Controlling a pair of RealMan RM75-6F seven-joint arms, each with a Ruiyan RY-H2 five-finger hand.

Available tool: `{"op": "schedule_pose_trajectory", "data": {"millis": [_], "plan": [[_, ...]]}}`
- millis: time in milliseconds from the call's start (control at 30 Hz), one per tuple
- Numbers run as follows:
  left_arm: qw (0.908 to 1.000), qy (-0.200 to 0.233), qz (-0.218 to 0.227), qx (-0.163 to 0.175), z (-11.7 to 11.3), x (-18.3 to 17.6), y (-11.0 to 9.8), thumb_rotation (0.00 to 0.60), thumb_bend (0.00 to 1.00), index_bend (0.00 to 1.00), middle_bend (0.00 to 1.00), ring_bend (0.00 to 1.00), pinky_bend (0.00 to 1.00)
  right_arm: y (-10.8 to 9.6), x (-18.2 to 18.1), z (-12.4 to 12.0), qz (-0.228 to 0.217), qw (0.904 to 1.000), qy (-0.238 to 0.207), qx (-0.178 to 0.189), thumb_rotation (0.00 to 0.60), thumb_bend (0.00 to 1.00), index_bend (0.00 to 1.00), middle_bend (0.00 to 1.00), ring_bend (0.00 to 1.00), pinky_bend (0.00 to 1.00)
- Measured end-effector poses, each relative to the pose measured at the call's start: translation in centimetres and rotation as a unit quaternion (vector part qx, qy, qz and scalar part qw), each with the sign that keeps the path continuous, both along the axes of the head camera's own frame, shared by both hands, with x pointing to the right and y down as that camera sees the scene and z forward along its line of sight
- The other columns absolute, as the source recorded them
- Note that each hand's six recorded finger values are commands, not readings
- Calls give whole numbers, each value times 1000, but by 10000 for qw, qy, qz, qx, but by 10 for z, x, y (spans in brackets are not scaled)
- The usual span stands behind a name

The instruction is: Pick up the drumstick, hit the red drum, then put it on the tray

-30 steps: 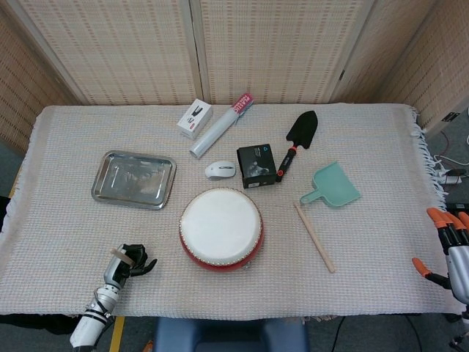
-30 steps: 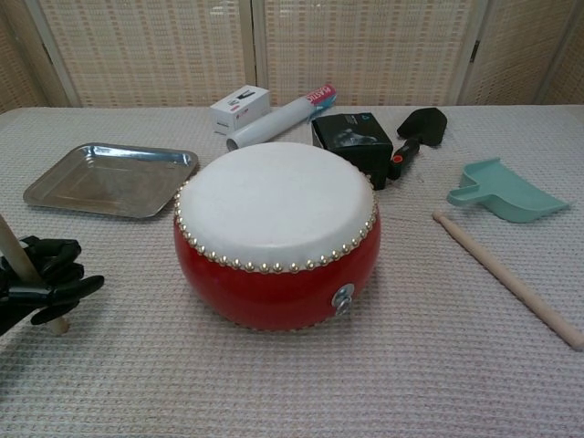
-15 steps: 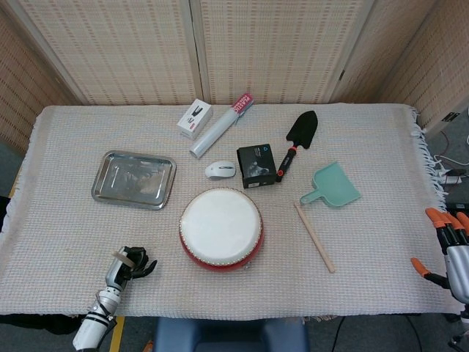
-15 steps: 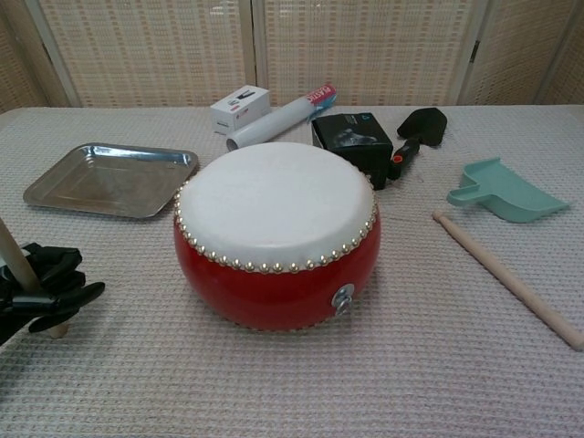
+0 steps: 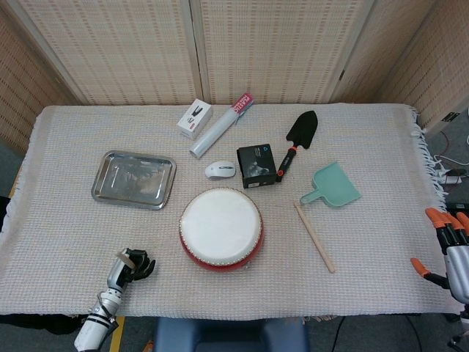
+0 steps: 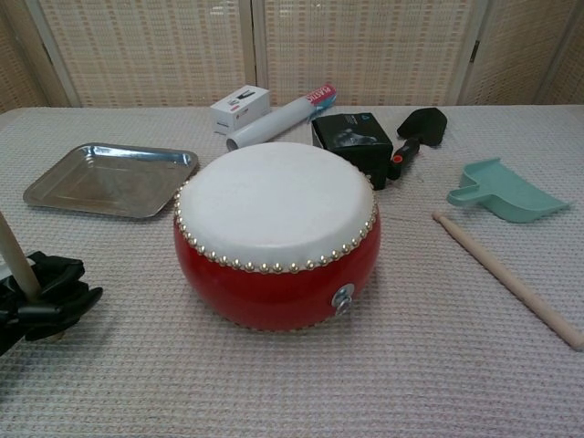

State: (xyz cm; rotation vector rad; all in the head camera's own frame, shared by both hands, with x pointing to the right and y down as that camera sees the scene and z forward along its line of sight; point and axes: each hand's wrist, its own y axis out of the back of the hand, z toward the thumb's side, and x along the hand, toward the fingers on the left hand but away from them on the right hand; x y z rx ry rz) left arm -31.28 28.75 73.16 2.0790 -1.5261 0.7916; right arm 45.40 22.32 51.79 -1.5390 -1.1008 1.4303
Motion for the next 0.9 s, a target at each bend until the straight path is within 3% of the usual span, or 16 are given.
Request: {"op": "schedule_pose_trajectory", "data": {"millis": [333, 700, 900], "plan": [[9997, -94, 4, 223, -1, -3, -3, 600, 728, 1000, 1000, 1000, 1000, 0, -1, -1, -17, 10000, -5, 21, 600, 201, 75, 95, 0, 77], [9953, -474, 517, 671, -15, -10, -24, 600, 801, 1000, 1000, 1000, 1000, 1, 0, -2, -29, 10000, -35, 58, 600, 201, 75, 95, 0, 77], [9810, -934, 1208, 1199, -32, -10, -49, 600, 831, 1000, 1000, 1000, 1000, 2, 1, -3, -36, 9999, -68, 85, 600, 201, 76, 95, 0, 77]]}}
